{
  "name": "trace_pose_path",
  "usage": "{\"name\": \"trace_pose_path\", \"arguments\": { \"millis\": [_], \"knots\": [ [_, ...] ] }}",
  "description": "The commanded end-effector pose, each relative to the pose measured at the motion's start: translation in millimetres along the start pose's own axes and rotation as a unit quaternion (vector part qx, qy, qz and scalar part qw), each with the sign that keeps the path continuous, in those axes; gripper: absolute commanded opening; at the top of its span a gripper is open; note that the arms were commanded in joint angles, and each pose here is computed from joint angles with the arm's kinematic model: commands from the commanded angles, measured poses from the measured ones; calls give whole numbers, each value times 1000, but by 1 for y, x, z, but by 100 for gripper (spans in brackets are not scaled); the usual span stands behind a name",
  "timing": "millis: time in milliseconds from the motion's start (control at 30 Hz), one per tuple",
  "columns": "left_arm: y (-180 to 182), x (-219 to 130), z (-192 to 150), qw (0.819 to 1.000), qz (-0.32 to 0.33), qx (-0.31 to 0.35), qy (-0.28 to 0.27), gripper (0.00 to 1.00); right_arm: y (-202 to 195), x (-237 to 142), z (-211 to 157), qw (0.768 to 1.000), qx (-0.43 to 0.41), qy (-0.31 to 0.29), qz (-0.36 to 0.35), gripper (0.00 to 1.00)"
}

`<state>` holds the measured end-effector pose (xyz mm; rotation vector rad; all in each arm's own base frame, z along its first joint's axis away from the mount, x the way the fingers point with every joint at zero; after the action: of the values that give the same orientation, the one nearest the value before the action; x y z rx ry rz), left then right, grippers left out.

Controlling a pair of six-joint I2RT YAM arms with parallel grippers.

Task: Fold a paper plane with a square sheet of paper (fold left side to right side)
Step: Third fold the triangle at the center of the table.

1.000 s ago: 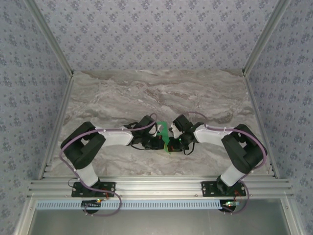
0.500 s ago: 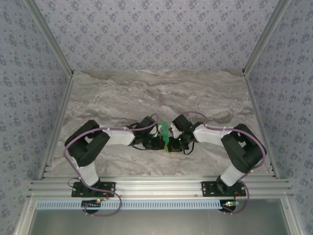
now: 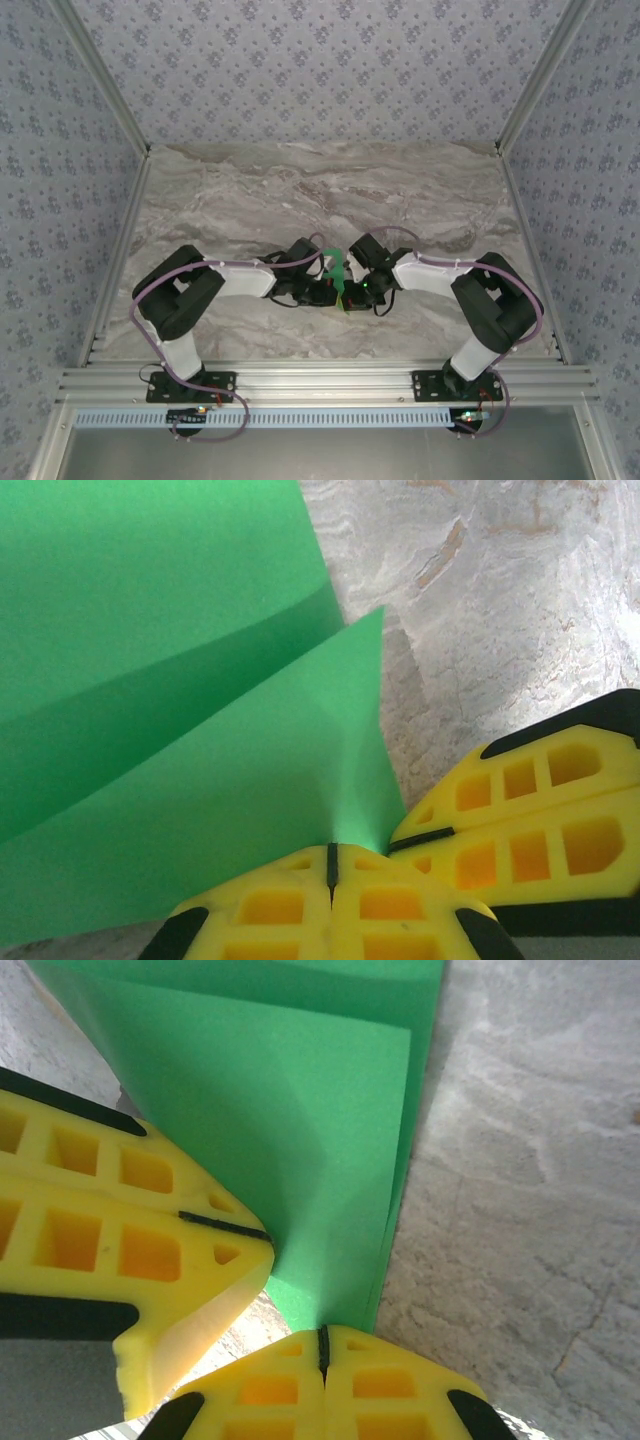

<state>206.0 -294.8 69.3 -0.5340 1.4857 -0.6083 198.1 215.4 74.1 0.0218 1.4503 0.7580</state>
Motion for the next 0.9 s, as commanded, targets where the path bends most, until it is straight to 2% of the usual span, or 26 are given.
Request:
{"name": "trace_pose_path", "arguments": {
  "millis": [0,367,867],
  "knots": [
    [41,-7,13,993,109,-19,-48,0,-36,16,-46,988,32,103,-109,0],
    [63,-27,27,988,138,-29,-66,0,-37,16,-48,987,33,110,-110,0],
    [104,-55,57,982,144,-72,-93,0,-35,15,-49,987,29,115,-105,0]
  ]
}}
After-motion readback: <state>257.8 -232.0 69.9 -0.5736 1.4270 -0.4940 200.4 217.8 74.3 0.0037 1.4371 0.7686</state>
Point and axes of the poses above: each hand's point on the last joint's axis, 136 mm out from that joint toward the fingers, its own x axis out along the fingers, its own y axis along the line the jaws close on, z = x × y, the point moved 7 cm from there along -x, back along the fingers, and after that the axes turned 14 degrees about -x, right-handed, at the moved point
